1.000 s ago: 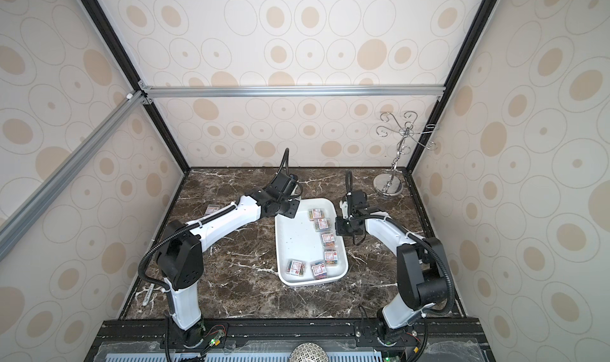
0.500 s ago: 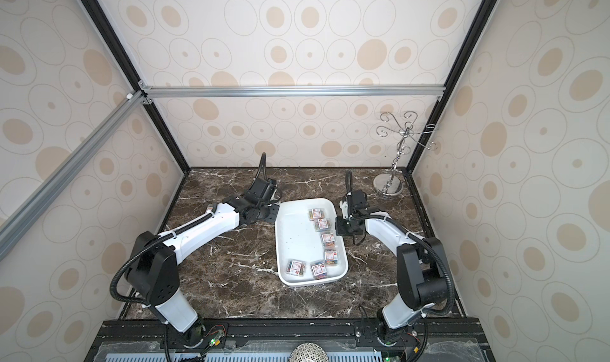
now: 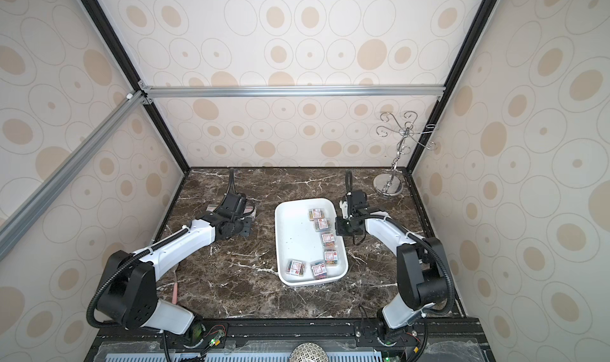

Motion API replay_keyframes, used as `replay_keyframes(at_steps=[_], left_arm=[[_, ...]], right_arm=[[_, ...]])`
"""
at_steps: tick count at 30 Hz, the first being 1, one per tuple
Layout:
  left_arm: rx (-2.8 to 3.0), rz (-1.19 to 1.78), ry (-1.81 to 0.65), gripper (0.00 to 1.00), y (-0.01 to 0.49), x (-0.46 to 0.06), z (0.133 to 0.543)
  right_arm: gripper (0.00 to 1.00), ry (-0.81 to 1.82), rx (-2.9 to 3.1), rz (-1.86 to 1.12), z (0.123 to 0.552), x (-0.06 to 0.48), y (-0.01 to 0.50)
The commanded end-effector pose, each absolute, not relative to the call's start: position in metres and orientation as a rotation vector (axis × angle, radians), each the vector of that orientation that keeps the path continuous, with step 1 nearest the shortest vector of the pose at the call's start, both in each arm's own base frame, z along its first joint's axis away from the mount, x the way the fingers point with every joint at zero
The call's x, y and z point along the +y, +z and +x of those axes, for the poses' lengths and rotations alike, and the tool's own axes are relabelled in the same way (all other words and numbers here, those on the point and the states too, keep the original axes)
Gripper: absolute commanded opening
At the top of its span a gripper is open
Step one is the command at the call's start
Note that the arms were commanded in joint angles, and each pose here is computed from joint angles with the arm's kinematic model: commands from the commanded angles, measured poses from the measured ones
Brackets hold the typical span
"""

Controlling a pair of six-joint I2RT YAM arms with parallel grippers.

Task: Take the paper clips out of the storage box
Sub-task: Place the boxed paper clips at the center of the board.

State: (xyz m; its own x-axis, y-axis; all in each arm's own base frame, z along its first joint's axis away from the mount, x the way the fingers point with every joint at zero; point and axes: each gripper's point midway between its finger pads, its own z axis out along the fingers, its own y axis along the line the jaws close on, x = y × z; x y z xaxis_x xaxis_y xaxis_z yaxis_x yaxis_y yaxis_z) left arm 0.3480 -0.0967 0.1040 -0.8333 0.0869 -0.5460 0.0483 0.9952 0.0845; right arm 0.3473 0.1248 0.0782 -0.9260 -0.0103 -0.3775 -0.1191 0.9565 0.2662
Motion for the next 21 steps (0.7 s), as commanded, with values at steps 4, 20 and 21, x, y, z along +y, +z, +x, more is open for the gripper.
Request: replay_keyframes(at_steps=[4,20,21], left_arm=[[2.504,-0.038,0.116,0.52,0.11,-0.071,0.352],[2.608,-0.143,0.173,0.52,0.063,-0.037,0.349],[2.609,-0.147,0.179,0.52,0.064,-0.035,0.35]], right_arm=[[0.0,0.292,2.823,-0.09,0.335,0.11,0.065],[0.0,0.254,2.825,-0.098,0.331,0.103,0.07],[0.0,0.253,2.827,-0.099,0.331,0.103,0.07]])
